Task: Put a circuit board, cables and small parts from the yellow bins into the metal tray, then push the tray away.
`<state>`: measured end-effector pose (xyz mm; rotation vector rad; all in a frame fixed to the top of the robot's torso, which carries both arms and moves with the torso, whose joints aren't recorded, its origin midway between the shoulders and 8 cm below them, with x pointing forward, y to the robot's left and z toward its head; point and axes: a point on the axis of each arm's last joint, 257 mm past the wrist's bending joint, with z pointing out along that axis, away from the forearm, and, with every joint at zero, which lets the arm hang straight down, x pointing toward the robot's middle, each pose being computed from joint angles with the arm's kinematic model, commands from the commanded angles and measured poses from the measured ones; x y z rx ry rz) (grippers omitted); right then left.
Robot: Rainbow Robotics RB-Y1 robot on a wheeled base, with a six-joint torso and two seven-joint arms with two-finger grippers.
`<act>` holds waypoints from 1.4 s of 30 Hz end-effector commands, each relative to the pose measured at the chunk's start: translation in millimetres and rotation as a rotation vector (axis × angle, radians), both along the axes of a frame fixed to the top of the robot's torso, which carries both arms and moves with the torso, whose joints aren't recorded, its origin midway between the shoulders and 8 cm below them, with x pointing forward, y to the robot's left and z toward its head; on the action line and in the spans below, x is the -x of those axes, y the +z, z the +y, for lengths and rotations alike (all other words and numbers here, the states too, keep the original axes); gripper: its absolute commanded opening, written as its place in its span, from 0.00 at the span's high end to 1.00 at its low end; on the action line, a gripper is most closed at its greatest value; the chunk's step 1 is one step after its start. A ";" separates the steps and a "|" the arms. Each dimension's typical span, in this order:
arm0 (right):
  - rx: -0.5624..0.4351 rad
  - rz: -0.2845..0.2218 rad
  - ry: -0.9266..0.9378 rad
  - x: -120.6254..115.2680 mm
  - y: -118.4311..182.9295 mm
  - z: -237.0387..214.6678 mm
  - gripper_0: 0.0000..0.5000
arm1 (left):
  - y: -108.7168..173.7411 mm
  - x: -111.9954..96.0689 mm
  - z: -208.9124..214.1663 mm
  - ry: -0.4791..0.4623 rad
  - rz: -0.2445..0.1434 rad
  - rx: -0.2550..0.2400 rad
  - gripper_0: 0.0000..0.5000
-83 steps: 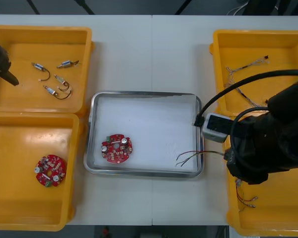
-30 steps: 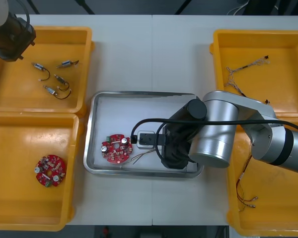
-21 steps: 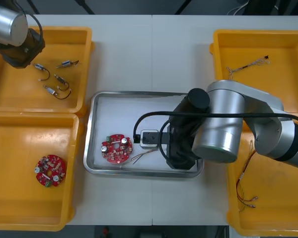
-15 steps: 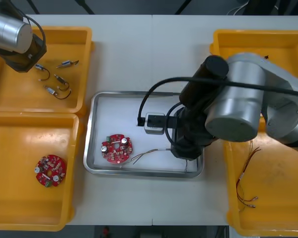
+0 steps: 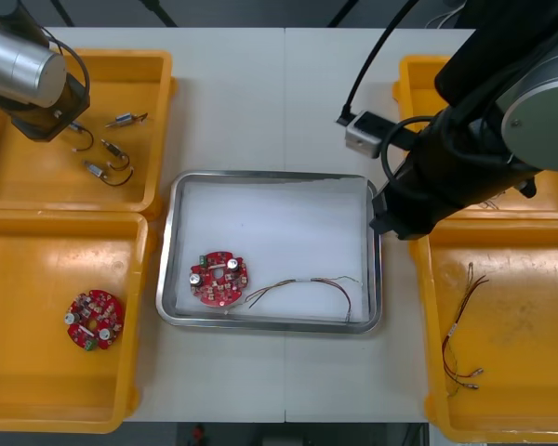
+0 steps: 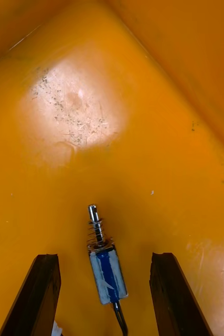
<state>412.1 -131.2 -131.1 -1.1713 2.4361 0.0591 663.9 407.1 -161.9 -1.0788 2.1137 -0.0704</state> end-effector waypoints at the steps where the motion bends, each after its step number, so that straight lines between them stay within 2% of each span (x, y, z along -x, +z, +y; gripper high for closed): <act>1: -0.038 -0.045 -0.142 -10.0 33.0 -37.8 0.00 | 22.1 -12.2 -16.3 -0.066 -0.006 -0.053 0.00; 12: -0.054 -0.020 -0.361 -29.3 45.6 -121.2 0.00 | 12.0 -10.6 -17.7 -0.074 0.014 -0.057 0.00; 20: -0.017 -0.020 -0.386 -51.1 43.7 -160.3 0.00 | 9.8 -11.0 -20.9 -0.086 0.019 -0.062 0.00; 21: -0.014 -0.016 -0.389 -60.5 42.4 -172.2 0.00 | 8.8 -10.5 -20.5 -0.090 0.022 -0.066 0.03; 22: -0.014 -0.016 -0.384 -63.6 42.1 -174.4 0.00 | 9.8 -11.0 -20.9 -0.092 0.021 -0.067 0.12; 23: -0.017 -0.015 -0.376 -69.6 42.5 -178.3 0.00 | 9.8 -11.0 -20.9 -0.094 0.022 -0.069 0.37; 24: -0.019 -0.009 -0.370 -74.7 41.0 -182.8 0.00 | 9.3 -10.6 -20.7 -0.097 0.026 -0.073 0.66; 25: -0.019 -0.003 -0.363 -78.7 39.8 -185.9 0.00 | 9.0 -10.3 -20.1 -0.098 0.027 -0.075 0.86; 26: -0.019 -0.002 -0.355 -83.9 38.8 -189.5 0.00 | 7.8 -10.0 -19.6 -0.100 0.030 -0.081 1.00; 29: -0.004 0.006 -0.345 -96.6 33.6 -197.8 0.00 | 2.7 -8.2 -18.8 -0.114 0.046 -0.111 1.00; 35: 0.039 -0.005 -0.318 -121.5 21.2 -203.4 0.00 | 1.9 -7.7 -18.5 -0.124 0.052 -0.120 1.00; 37: 0.046 -0.007 -0.309 -128.1 15.8 -203.6 0.00 | 2.7 -7.2 -17.6 -0.126 0.053 -0.113 1.00; 39: 0.045 -0.012 -0.305 -134.3 11.2 -203.9 0.00 | 3.9 -5.8 -19.8 -0.131 0.053 -0.085 1.00; 42: 0.036 -0.024 -0.296 -145.7 1.4 -202.2 0.00 | 11.0 2.6 -20.7 -0.139 0.082 -0.069 1.00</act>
